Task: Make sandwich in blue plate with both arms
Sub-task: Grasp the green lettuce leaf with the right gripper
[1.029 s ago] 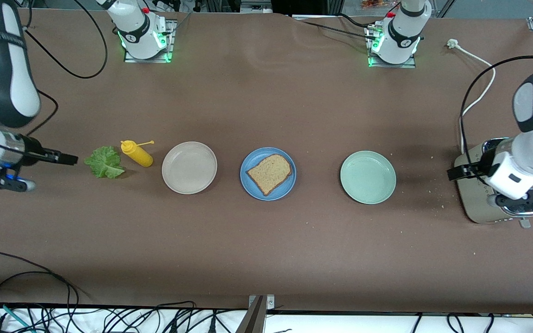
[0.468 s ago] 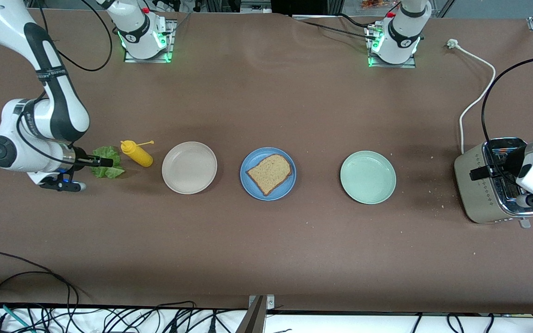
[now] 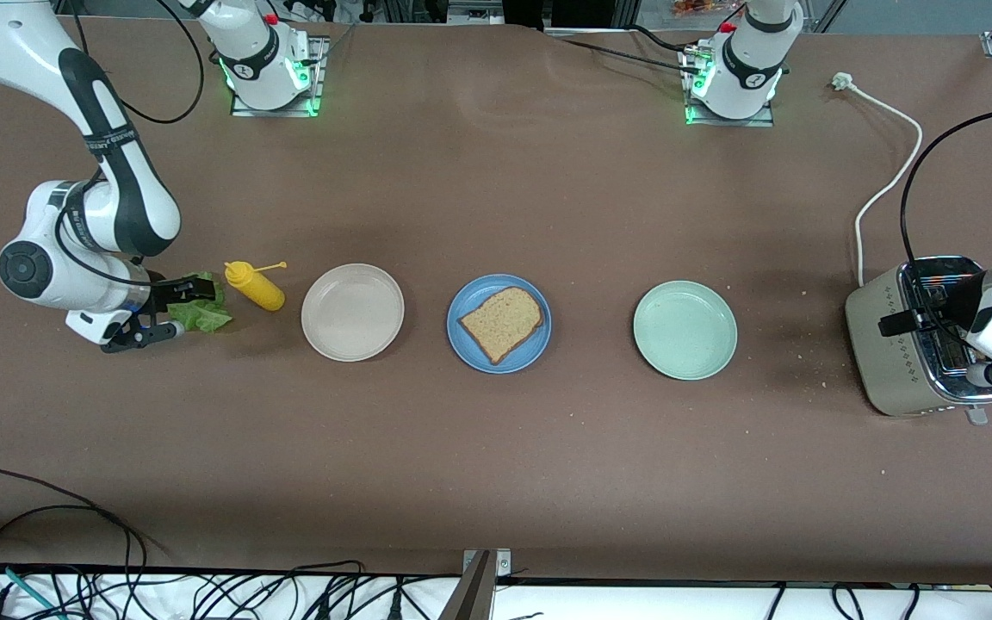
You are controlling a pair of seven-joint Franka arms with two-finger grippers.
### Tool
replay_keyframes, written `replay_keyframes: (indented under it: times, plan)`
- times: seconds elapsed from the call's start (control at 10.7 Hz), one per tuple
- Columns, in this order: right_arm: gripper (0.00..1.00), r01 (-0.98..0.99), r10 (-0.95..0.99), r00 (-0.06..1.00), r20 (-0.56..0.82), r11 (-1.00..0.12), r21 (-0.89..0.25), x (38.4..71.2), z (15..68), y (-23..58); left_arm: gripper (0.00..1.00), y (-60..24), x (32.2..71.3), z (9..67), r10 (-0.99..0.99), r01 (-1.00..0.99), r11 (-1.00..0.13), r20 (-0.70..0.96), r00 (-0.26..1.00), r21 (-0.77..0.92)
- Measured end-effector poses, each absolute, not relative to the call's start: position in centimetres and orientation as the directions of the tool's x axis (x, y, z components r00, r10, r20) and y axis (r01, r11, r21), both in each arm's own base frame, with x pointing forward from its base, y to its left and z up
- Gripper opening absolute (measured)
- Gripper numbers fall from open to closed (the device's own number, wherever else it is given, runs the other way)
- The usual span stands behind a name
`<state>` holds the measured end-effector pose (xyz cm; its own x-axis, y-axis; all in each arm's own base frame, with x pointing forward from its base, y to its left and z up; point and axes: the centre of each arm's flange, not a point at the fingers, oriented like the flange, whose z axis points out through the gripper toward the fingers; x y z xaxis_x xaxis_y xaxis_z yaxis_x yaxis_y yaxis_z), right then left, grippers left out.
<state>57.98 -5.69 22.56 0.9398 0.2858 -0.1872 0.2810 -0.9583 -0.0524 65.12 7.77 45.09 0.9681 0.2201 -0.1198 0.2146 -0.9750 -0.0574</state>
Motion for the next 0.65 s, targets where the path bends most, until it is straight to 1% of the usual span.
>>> replay_keyframes:
  times: [0.19, 0.37, 0.65]
  plan:
    - [1.0, 0.422, 0.428, 0.887, -0.172, -0.904, -0.073, 57.2, 21.5, -7.4, 1.0, 8.7, 65.0, 45.1, 0.234, 0.228, -0.972, -0.119, 0.965, -0.057]
    - [1.0, 0.512, 0.522, 0.834, -0.176, -0.853, -0.104, 56.5, 20.1, -8.0, 1.0, 10.7, 64.8, 45.4, 0.23, 0.226, -0.973, -0.113, 0.967, -0.053]
    - [1.0, 0.674, 0.682, 0.723, -0.111, -0.732, -0.103, 56.9, 18.4, -8.7, 1.0, 15.6, 64.3, 47.0, 0.209, 0.206, -0.978, -0.083, 0.974, -0.043]
